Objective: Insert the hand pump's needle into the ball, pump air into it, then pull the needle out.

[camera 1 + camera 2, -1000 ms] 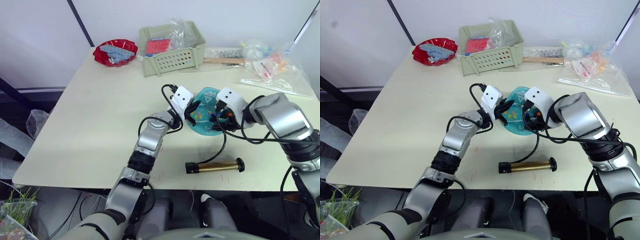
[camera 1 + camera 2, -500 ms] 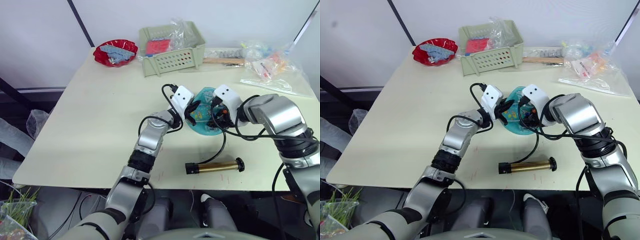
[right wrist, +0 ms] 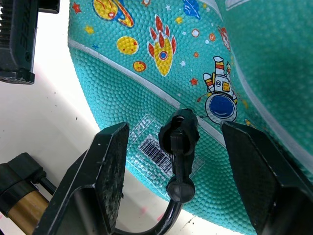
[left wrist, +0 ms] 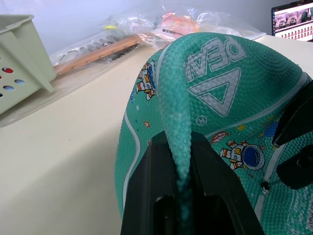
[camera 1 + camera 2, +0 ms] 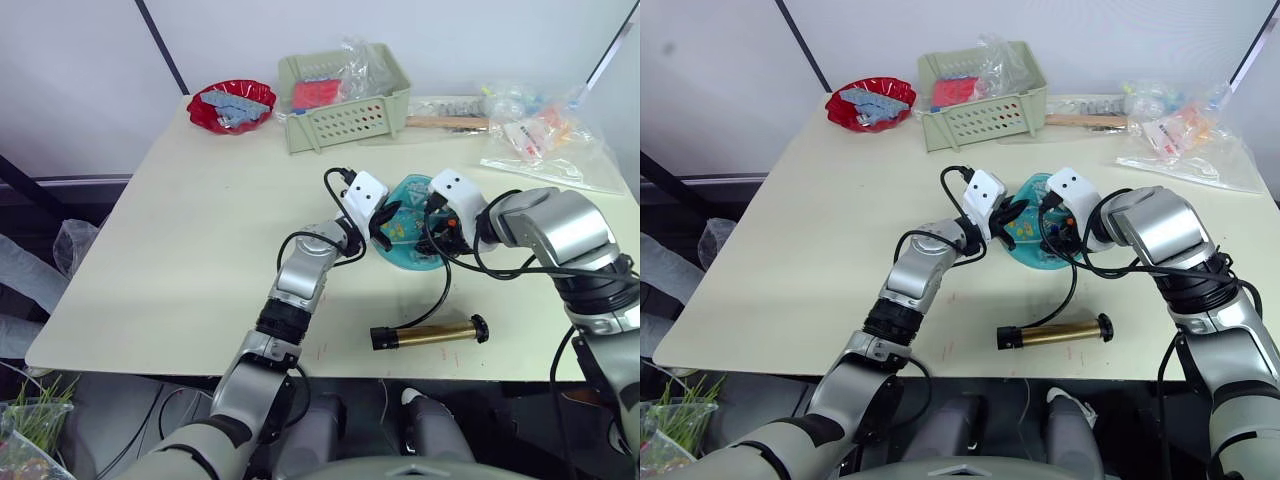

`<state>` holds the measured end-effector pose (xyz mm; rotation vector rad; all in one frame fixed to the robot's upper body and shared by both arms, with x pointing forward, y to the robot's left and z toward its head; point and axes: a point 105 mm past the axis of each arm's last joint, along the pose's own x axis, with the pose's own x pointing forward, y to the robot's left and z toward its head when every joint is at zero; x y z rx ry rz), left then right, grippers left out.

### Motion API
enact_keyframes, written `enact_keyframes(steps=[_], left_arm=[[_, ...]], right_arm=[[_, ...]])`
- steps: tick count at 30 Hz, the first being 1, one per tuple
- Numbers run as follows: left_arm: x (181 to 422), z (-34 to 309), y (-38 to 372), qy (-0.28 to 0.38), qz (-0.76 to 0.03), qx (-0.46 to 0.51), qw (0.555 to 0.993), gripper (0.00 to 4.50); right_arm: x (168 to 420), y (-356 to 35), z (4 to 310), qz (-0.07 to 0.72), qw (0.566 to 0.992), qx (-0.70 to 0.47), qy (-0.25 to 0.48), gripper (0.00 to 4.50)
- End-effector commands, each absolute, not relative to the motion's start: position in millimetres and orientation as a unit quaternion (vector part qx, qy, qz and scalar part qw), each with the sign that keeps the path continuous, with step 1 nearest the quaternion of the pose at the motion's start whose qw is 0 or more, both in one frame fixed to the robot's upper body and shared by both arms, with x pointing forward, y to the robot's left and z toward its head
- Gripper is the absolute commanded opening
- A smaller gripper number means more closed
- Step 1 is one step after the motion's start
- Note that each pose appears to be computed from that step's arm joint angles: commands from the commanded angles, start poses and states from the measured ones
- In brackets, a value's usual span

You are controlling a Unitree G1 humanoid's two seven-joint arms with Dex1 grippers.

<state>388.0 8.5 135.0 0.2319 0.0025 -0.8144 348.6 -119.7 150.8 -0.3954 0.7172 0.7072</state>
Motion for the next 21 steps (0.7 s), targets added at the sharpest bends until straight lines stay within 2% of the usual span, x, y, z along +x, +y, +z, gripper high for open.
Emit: enact_keyframes(steps=[1, 3, 4, 9, 15, 18, 21], left_arm=[[378.0, 84.9, 7.9, 0.086, -0.407, 0.119, 0.902, 0.0], [378.1, 84.6, 7.8, 0.087, -0.407, 0.119, 0.902, 0.0], [378.1, 84.5, 7.8, 0.087, -0.406, 0.118, 0.902, 0.0], [379.0, 83.5, 8.2, 0.089, -0.404, 0.117, 0.903, 0.0], [380.0, 84.1, 8.2, 0.088, -0.403, 0.118, 0.903, 0.0], [379.4, 84.0, 7.0, 0.088, -0.406, 0.117, 0.902, 0.0], [379.0, 82.7, 6.3, 0.089, -0.407, 0.118, 0.902, 0.0]], right_arm=[[352.7, -120.9, 163.6, 0.331, 0.865, -0.204, 0.318, 1.41], [353.3, -120.7, 163.7, 0.331, 0.864, -0.207, 0.317, 0.48], [353.5, -120.6, 163.7, 0.331, 0.864, -0.21, 0.316, 0.33], [354.7, -120.5, 162.4, 0.334, 0.862, -0.217, 0.314, 0.33], [350.9, -110.5, 162.3, 0.368, 0.84, -0.28, 0.285, 0.33], [349.7, -102.2, 165.0, 0.393, 0.809, -0.361, 0.248, 0.33], [346.0, -99.1, 159.3, 0.411, 0.776, -0.407, 0.252, 0.33]])
